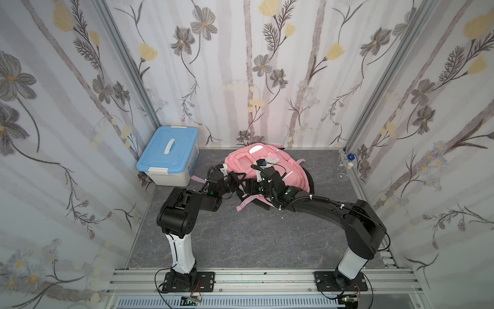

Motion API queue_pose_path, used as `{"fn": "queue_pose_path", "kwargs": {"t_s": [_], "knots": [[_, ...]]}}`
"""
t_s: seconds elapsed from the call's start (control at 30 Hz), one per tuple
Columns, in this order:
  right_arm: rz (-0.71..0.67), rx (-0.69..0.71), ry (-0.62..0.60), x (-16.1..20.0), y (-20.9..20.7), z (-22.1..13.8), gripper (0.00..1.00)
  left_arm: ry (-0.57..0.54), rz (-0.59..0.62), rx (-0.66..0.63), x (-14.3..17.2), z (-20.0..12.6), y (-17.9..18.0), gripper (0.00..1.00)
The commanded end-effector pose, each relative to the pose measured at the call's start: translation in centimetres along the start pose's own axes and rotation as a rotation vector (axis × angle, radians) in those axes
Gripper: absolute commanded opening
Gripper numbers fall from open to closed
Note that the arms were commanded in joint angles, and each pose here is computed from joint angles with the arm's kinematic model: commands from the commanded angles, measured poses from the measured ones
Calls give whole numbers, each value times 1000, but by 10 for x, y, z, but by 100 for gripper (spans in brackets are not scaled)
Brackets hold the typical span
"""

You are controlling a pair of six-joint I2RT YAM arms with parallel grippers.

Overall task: Zip up the backpack
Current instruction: Zip the zipper on the backpack, then adjust the backpack at the center of the board, then pick up the backpack from the center of the board.

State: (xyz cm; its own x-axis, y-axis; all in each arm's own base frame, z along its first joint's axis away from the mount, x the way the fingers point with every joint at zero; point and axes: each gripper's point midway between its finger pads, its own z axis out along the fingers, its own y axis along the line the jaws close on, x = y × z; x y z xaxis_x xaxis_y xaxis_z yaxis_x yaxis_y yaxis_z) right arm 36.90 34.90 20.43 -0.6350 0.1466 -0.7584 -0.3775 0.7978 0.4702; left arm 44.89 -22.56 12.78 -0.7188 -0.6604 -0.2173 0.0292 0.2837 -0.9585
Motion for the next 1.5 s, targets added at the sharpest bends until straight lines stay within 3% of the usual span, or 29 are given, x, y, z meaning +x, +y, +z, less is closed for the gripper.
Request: {"fn": "queue_pose_path", "kwargs": {"t_s": [0.0, 0.1, 0.2, 0.5, 0.9, 0.97, 1.03, 1.2, 1.33, 1.47], "knots": [[-54, 254, -37, -19, -61, -43, 79, 50, 18, -1, 5, -6, -4, 0], [-44, 504, -46, -41, -125, -86, 79, 46, 39, -31, 2, -12, -8, 0], [71, 670, -5, -46, -190, -119, 78, 35, 73, -59, -3, -20, -18, 0], [377, 762, 148, -2, -292, -107, 77, 28, 81, -92, -11, -32, -27, 0], [445, 704, 256, 40, -325, -60, 73, 17, 90, -99, -19, -37, -32, 0], [482, 657, 262, 46, -327, -48, 69, 16, 87, -97, -19, -36, -32, 0], [529, 580, 259, 51, -328, -34, 55, 16, 89, -95, -19, -36, -33, 0], [655, 333, 184, 47, -317, -8, 0, 13, 87, -105, -20, -38, -29, 0], [650, 296, 120, 28, -311, -21, 0, 0, 86, -126, -22, -44, -26, 0], [549, 371, 60, -9, -303, -53, 0, -24, 101, -192, -27, -56, -25, 0]]}}
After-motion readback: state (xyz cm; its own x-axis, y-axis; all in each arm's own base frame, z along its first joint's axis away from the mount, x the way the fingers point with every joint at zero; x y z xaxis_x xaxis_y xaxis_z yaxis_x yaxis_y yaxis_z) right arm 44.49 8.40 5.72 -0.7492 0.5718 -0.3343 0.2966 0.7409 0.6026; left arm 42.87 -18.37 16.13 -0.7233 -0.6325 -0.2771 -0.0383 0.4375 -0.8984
